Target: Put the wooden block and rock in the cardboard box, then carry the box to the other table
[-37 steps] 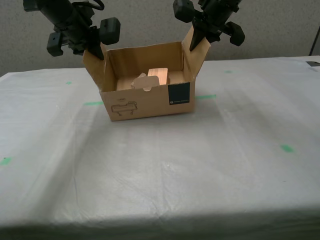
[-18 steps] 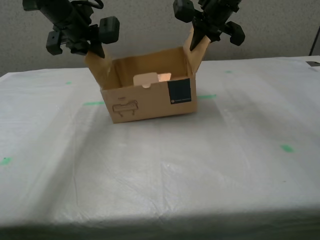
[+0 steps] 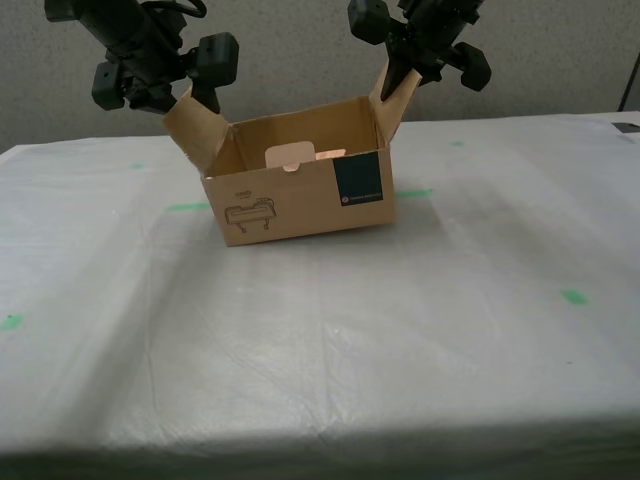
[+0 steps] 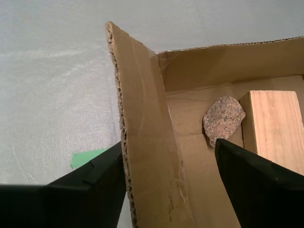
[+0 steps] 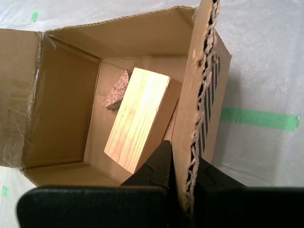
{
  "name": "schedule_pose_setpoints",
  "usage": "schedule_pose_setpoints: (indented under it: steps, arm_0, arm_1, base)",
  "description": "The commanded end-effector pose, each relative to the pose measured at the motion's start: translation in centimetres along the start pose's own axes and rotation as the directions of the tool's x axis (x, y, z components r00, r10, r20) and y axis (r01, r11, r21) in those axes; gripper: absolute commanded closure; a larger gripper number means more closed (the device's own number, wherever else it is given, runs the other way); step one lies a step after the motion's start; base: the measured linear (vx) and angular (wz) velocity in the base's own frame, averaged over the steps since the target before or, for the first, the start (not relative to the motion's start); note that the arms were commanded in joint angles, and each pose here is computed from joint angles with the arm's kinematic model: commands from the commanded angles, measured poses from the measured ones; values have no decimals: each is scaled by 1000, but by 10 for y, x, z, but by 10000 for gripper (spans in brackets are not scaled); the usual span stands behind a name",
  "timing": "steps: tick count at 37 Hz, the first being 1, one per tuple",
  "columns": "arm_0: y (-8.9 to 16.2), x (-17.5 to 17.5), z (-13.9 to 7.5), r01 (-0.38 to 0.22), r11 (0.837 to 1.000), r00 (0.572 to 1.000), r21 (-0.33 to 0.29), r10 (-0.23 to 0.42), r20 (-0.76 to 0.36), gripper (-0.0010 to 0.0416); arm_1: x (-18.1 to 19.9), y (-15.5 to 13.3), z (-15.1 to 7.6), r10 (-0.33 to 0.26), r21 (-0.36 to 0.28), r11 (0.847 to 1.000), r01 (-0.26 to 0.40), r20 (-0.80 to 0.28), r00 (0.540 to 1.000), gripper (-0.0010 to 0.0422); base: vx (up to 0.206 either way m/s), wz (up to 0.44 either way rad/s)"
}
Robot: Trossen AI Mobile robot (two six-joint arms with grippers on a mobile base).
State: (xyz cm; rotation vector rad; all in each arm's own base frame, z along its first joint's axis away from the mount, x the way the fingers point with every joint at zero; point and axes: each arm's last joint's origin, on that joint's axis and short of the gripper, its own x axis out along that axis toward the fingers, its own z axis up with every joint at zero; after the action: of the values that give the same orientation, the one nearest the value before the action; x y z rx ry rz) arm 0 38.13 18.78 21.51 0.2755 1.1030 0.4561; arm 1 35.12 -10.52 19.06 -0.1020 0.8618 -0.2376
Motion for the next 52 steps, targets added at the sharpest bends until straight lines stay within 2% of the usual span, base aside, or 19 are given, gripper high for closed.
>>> schedule_pose_setpoints:
  steps: [1, 6, 11, 17, 25, 52]
  arm_0:
    - [0, 0, 1, 5, 1000, 1000, -6, -5, 21, 405]
    - [-1, 0, 2, 35, 999, 999, -5, -35, 37, 405]
    - [0, 0, 2, 36, 999, 999, -5, -35, 37, 405]
    - [0, 0, 1, 35, 999, 999, -6, -35, 32, 405]
    - [0, 0, 1, 34, 999, 999, -6, -34, 34, 405]
    - [2, 0, 4, 25, 1000, 998, -12, -24, 58, 405]
  arm_1:
    - [0, 0, 1, 1, 3, 1000, -1, 5, 1000, 149]
    - [0, 0, 1, 1, 3, 1000, -1, 4, 1000, 116]
    - [0, 0, 0, 6, 2, 1000, -6, 3, 1000, 85]
    - [0, 2, 0, 77, 2, 997, -77, 12, 997, 51]
    - [0, 3, -1, 80, 10, 997, -80, 4, 997, 18]
    - [0, 3, -3, 84, 29, 996, -84, -19, 996, 14]
  base:
    - [0, 0]
    - [0, 0]
    - [0, 0]
    - [0, 0]
    - [0, 0]
    - [0, 0]
